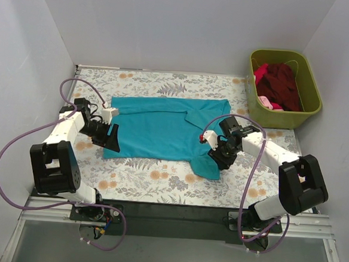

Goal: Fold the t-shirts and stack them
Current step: Fold the tshirt

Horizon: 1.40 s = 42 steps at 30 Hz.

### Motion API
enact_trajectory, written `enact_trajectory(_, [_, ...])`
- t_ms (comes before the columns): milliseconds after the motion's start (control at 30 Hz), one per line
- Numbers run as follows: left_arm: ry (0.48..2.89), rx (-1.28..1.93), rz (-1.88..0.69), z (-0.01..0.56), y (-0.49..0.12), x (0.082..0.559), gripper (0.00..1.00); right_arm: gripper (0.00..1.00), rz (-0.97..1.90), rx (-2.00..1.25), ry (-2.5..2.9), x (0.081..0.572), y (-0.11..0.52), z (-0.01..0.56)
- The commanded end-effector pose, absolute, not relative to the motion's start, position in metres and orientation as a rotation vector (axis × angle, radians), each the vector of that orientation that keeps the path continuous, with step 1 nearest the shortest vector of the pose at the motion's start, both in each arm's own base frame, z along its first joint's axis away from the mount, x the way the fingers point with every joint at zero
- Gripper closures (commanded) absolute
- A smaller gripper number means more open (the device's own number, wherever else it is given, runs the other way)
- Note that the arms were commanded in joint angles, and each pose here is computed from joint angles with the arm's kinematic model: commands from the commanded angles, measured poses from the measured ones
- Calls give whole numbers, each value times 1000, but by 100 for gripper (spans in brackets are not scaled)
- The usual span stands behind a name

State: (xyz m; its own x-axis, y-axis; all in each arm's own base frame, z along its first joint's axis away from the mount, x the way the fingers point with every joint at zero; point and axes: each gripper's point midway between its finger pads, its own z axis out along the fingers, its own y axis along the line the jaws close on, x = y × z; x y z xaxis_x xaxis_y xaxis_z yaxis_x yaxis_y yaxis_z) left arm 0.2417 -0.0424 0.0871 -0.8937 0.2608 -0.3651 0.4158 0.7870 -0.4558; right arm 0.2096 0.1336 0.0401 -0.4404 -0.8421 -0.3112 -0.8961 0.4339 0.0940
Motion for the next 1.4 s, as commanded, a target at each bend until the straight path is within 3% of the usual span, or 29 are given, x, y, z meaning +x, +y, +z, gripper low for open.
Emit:
enact_trajectory(0, [2645,535,-761,91,-39,253,43,59,421,-1536,2421,211,146,41])
enact_trajectory(267, [2687,511,-747,79,-32,250,44,67,466,-1549,2418,210,154,37])
enact_trajectory(367, [2707,524,-731,74,-27,249,44,76,454,-1554,2427,211,153,35])
enact_trajectory(467, [2723,530,-721,70,-23,250,44,99,438,-1554,2425,213,152,36])
enact_trajectory(900, [2786,671,-622,39,-7,224,54,99,417,-1522,2400,210,148,49])
enact_trajectory(1367, [2681,919,-530,43,5,234,62,99,419,-1507,2387,216,152,59])
